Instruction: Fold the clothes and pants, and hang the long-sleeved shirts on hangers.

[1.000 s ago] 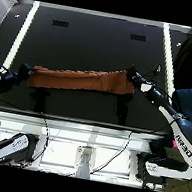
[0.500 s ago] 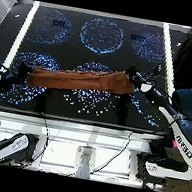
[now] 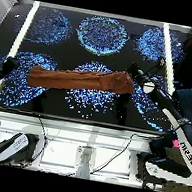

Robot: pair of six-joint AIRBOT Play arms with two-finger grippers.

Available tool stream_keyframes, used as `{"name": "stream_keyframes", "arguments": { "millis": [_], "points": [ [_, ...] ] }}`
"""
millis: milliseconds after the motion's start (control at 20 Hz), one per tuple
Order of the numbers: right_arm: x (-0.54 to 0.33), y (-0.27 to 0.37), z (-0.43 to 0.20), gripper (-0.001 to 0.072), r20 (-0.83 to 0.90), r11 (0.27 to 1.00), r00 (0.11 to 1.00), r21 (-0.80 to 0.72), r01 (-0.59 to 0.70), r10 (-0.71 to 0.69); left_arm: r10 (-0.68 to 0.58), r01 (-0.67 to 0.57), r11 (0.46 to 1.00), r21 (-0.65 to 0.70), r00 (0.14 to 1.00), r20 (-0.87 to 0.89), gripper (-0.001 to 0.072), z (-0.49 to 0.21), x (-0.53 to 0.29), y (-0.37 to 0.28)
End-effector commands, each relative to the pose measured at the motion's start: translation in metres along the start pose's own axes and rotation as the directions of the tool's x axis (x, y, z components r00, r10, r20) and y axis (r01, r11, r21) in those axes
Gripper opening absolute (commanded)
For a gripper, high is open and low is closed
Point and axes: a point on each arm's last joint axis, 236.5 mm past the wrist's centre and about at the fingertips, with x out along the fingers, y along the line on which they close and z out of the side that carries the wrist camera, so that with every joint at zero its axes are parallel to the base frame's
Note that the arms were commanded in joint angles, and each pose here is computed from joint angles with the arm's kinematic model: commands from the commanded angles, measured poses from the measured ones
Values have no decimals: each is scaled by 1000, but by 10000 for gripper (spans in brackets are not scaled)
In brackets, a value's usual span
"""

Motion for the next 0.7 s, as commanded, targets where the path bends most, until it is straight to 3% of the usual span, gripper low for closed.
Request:
{"name": "stream_keyframes", "arguments": {
  "millis": [0,150,250,500,650],
  "points": [
    [-4,2,-4,410,-27,996,1000,-89,-2,0,-15,45,995,85,946,-325,581,-58,2,16],
    [-4,1,-10,409,-53,990,999,-142,-2,-6,-127,151,989,1,833,-539,583,-75,12,2],
    [-4,1,-12,410,-59,986,998,-164,-3,-7,-163,189,982,-17,797,-581,698,-66,24,0],
    [-4,1,-12,410,-59,985,998,-174,-3,-7,-157,242,968,71,800,-579,701,-54,41,7],
    [-4,1,-12,410,-59,985,998,-174,-3,-7,-72,203,968,146,784,-617,701,-64,40,29]
  ]
}}
